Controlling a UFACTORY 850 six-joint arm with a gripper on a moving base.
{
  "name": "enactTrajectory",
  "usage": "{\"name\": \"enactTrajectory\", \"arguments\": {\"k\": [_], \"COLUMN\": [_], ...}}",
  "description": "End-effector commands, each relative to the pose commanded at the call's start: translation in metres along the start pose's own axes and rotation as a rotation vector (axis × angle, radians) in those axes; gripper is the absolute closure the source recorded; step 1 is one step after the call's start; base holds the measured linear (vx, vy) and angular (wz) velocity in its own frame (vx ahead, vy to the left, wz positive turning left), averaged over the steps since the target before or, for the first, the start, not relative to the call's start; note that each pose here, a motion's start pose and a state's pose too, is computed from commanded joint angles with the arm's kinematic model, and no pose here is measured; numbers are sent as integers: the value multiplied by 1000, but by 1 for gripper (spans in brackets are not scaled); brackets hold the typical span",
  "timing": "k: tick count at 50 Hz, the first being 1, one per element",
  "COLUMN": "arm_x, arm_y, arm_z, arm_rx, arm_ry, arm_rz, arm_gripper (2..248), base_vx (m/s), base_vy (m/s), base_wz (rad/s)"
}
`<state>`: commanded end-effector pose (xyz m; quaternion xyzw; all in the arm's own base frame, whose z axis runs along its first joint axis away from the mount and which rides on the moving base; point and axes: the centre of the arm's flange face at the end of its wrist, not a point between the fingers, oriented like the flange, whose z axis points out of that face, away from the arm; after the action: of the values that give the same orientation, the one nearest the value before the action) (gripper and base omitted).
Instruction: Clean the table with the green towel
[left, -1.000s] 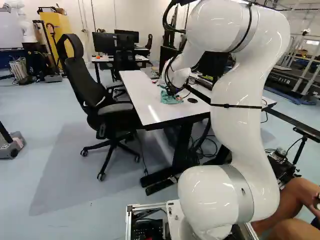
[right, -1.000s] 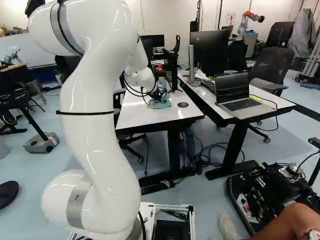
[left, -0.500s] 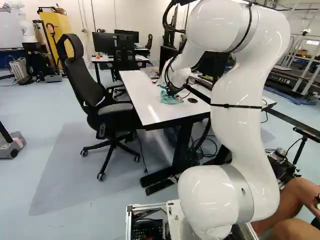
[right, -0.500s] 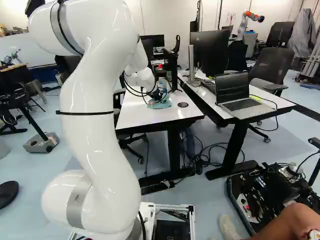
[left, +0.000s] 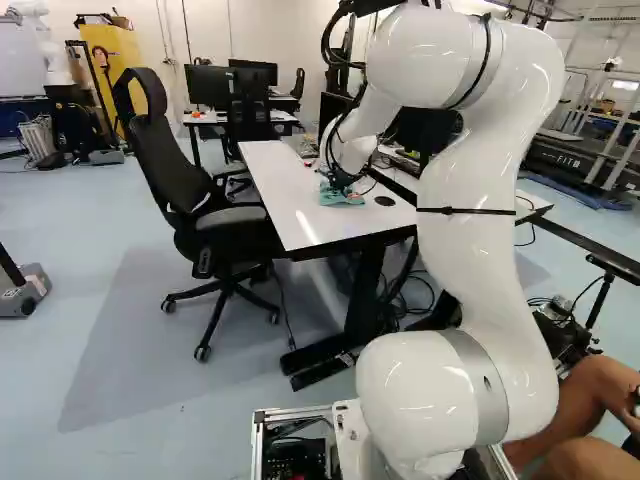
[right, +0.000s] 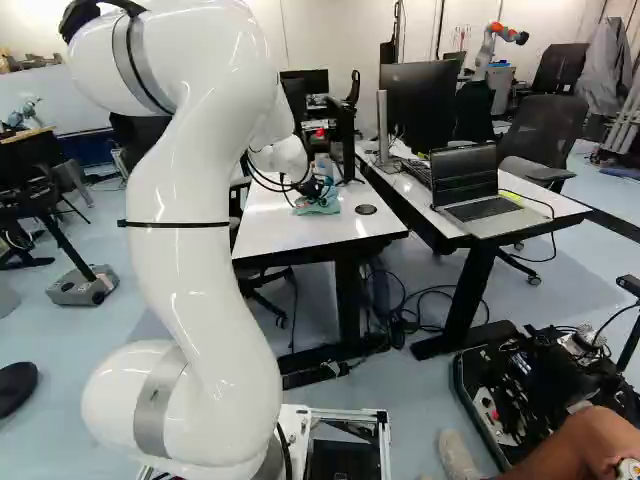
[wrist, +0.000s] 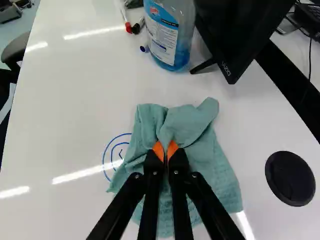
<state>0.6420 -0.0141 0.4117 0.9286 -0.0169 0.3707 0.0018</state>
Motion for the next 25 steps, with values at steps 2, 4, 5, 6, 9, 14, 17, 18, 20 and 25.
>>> {"name": "enactTrajectory", "arguments": {"k": [2,4,5,6,9,14,17,18,20,25], "arm_x": [0,0,0,1,1,3,3,4,4,4], "arm_y": [-3,-6,-7,-9,-14,-22,-27,-30,-33,-41], "arm_z": [0,0,1,1,2,3,4,5,5,6], "arm_rx": [3,6,8,10,15,24,29,31,35,44], "arm_ry": [0,0,1,1,2,3,5,5,6,6], "arm_rz": [-3,-7,-8,-10,-15,-25,-30,-33,-36,-46], "arm_gripper": [222,222,222,222,222,222,222,222,222,222], "base_vx": [0,0,0,0,0,0,0,0,0,0], "base_vy": [0,0,0,0,0,0,0,0,0,0], "base_wz": [0,0,0,0,0,0,0,0,0,0]}}
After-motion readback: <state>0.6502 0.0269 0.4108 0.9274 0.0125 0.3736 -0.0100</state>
